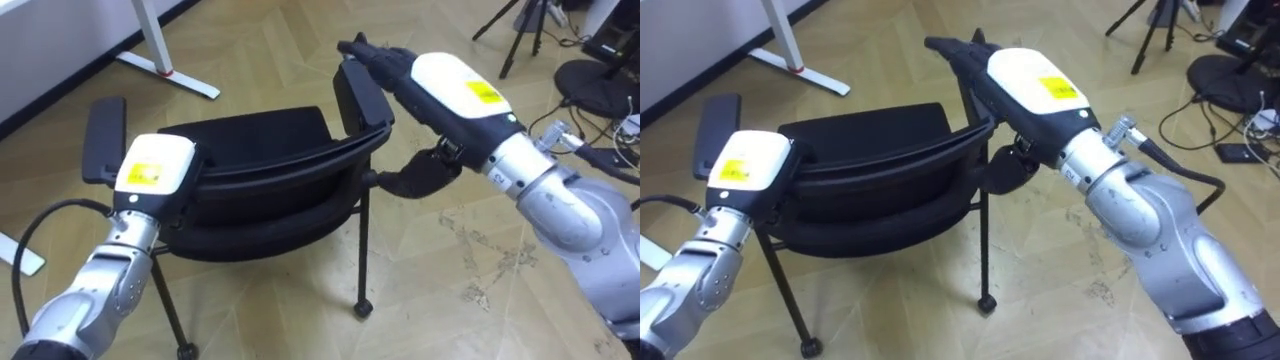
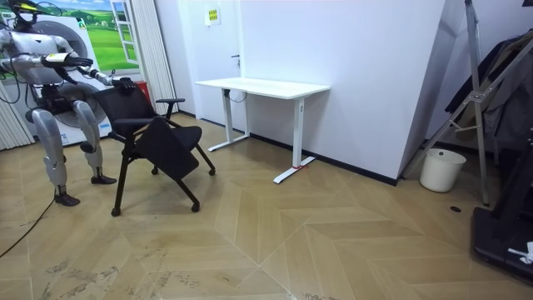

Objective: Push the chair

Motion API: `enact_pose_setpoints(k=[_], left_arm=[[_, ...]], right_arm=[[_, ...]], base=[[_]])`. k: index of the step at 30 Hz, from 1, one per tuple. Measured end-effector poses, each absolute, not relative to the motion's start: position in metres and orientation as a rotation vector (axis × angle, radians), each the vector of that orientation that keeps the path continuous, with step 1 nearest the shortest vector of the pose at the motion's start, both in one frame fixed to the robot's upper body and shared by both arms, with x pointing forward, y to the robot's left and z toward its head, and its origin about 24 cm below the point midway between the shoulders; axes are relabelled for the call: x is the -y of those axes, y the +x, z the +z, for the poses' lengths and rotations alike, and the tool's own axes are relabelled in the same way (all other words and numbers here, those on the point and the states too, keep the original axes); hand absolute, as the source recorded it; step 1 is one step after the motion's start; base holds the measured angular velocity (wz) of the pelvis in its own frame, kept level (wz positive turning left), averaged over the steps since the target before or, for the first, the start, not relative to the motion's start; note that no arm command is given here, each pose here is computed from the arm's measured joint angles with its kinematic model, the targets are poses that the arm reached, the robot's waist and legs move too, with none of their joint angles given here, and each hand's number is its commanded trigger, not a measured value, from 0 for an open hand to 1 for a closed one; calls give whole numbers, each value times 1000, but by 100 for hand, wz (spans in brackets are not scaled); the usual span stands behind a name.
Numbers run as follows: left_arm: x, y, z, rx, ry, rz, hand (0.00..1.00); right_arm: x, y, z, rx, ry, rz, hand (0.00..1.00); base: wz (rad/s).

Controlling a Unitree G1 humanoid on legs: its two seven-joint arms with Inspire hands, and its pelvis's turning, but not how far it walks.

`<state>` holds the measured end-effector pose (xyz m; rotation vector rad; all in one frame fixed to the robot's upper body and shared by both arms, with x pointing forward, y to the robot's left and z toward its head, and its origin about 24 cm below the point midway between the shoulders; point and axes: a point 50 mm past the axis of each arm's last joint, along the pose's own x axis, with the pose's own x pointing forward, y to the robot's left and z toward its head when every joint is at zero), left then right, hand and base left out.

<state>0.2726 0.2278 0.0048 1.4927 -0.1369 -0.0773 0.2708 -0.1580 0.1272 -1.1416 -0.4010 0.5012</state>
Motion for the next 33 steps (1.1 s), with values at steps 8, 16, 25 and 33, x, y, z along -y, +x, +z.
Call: enact_pose_setpoints(k=[8, 16, 25, 33], left_arm=[[-224, 277, 9, 174, 1507, -88, 100], [-219, 279, 12, 199, 1512, -98, 100], [-215, 281, 11, 203, 1511, -113, 100], [-208, 283, 8, 197, 1496, -114, 100]], right_arm=[[158, 272, 113, 343, -1252, 550, 0], [160, 273, 85, 219, -1364, 632, 0], [164, 273, 68, 149, -1414, 659, 0], [167, 276, 57, 150, -1432, 605, 0]], base=[[3], [5], [2], [4]])
